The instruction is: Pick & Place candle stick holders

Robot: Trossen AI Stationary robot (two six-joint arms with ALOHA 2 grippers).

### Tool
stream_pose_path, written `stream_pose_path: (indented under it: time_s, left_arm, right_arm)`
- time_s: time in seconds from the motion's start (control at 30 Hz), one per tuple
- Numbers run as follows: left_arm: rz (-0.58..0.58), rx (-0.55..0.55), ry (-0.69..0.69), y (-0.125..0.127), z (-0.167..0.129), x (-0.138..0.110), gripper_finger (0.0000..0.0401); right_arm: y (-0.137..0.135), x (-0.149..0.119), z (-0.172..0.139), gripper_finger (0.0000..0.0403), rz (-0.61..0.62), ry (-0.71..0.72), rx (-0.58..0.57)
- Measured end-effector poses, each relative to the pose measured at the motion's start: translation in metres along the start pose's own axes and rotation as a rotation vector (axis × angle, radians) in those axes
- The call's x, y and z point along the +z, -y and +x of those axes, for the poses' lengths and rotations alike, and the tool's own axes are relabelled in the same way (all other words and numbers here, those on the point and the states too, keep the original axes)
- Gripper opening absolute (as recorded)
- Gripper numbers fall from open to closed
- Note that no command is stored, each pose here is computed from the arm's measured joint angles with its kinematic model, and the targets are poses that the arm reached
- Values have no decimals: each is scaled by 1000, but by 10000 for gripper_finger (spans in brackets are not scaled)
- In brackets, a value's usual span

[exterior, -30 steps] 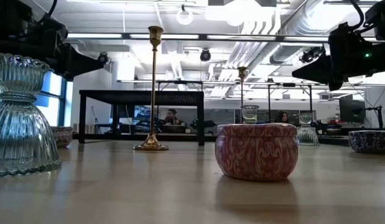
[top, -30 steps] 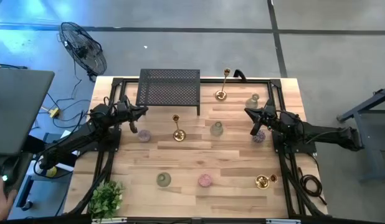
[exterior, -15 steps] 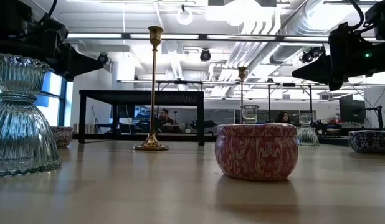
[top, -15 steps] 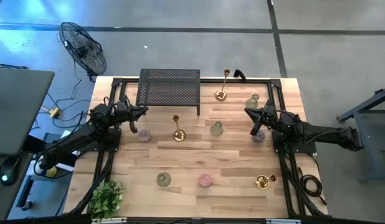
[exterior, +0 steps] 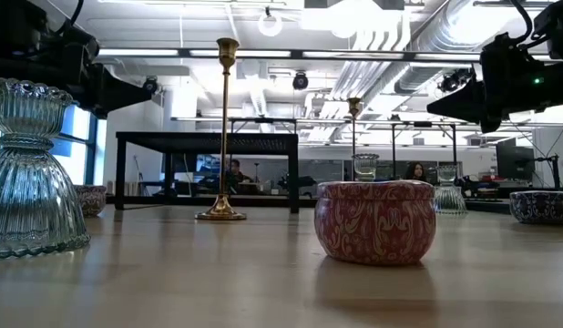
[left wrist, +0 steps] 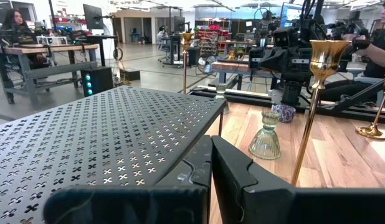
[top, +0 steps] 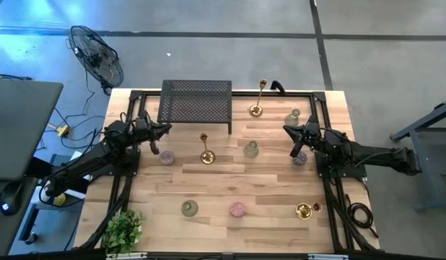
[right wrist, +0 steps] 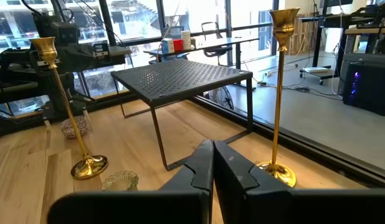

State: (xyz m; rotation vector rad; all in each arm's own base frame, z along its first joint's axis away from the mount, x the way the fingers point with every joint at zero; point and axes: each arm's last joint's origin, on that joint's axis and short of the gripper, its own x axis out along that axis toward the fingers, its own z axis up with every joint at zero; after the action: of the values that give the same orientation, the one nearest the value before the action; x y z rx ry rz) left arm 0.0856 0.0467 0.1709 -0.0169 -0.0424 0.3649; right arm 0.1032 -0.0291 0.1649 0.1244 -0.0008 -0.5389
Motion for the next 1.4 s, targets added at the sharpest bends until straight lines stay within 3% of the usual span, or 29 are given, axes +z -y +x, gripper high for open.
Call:
stream_pose_path:
  time_s: [1.07, 1.4]
  left_arm:
    - [-32, -38, 19, 1, 0, 2, 3]
    - [-33, -41, -89, 3, -3, 35, 1]
  right_arm:
    - [0, 0, 0, 0, 0, 0, 0]
    - [0, 0, 0, 0, 0, 0, 0]
